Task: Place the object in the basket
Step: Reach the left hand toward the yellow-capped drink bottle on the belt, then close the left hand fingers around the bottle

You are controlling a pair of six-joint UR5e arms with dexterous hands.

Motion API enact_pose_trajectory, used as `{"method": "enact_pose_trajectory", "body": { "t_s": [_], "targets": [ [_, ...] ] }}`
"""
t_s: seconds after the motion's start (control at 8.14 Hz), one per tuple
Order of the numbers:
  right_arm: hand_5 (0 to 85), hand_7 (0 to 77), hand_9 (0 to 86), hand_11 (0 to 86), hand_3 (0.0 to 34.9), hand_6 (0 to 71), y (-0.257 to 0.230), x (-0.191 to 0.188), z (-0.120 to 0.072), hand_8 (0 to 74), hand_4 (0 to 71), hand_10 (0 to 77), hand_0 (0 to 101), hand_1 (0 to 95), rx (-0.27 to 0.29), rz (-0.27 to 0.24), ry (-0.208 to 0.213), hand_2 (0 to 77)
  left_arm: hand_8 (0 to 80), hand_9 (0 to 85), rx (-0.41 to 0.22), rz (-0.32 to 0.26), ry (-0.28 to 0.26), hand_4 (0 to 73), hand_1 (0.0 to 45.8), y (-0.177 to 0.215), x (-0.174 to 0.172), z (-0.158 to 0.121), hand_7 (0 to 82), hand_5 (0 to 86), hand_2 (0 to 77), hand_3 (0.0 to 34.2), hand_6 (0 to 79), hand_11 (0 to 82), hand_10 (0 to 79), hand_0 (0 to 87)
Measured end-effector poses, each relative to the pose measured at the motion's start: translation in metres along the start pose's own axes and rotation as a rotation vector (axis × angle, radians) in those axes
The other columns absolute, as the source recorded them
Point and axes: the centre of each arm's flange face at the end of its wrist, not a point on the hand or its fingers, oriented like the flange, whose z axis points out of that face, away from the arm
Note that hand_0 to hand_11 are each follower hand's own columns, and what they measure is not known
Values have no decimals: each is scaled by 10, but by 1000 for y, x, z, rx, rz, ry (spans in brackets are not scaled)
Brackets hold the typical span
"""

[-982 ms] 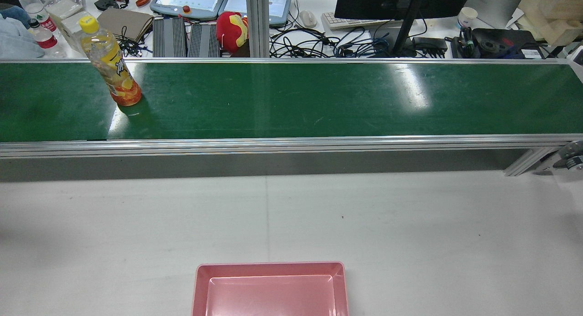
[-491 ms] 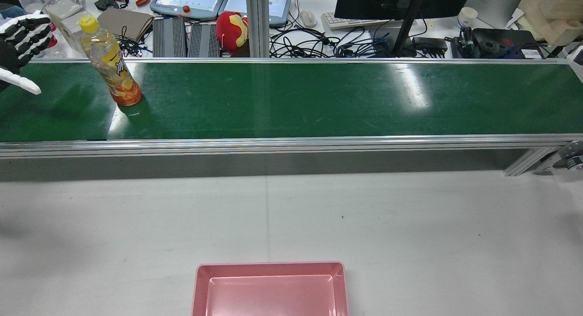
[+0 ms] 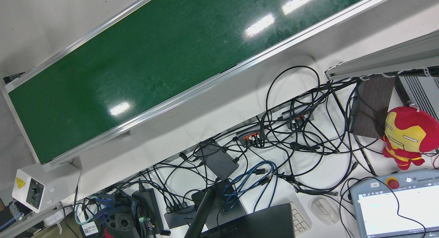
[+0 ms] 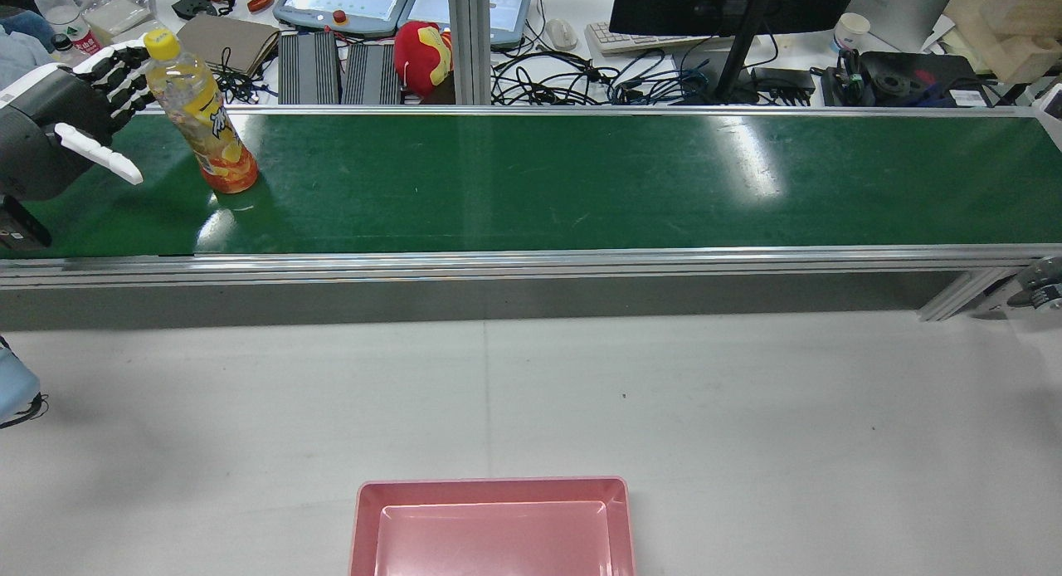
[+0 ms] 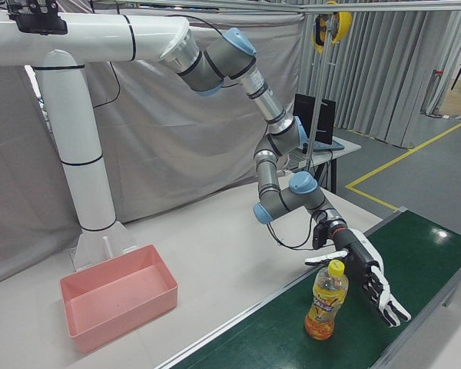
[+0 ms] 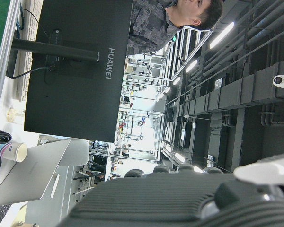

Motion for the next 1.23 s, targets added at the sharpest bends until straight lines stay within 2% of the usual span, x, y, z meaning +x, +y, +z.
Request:
{"method": "enact_pose_trajectory", "body": {
  "t_s": [0.25,0.37,0.74,0.98,1.11,1.23],
  "targets": [
    [0,5,0,0,2,0,0,0,0,0,0,0,2,0,0,0,-1,5,44,55,-35,-32,26,55,120,13,-12,13,5,256,5,6,0,60,16,800],
    [0,5,0,0,2,0,0,0,0,0,0,0,2,0,0,0,-1,5,44,55,-50,-51,36,55,98,20,-15,19,5,278,5,5,0,60,16,799],
    [0,5,0,0,2,0,0,0,0,0,0,0,1,0,-1,0,-1,5,65,76,-70,-77,22,76,196,41,-30,35,5,305,5,7,0,82,33,784],
    [0,5,0,0,2,0,1,0,0,0,0,0,2,0,-1,0,0,5,60,93,-72,-88,-9,76,224,49,-50,38,5,316,0,2,0,82,33,715],
    [0,5,0,0,2,0,1,0,0,0,0,0,2,0,-2,0,0,5,76,98,-67,-98,-16,87,273,53,-53,37,5,338,38,3,0,93,33,649],
    [0,5,0,0,2,0,1,0,0,0,0,0,2,0,-2,0,0,5,76,98,-48,-105,-22,87,295,62,-51,35,5,338,295,3,0,93,33,649]
  ]
}}
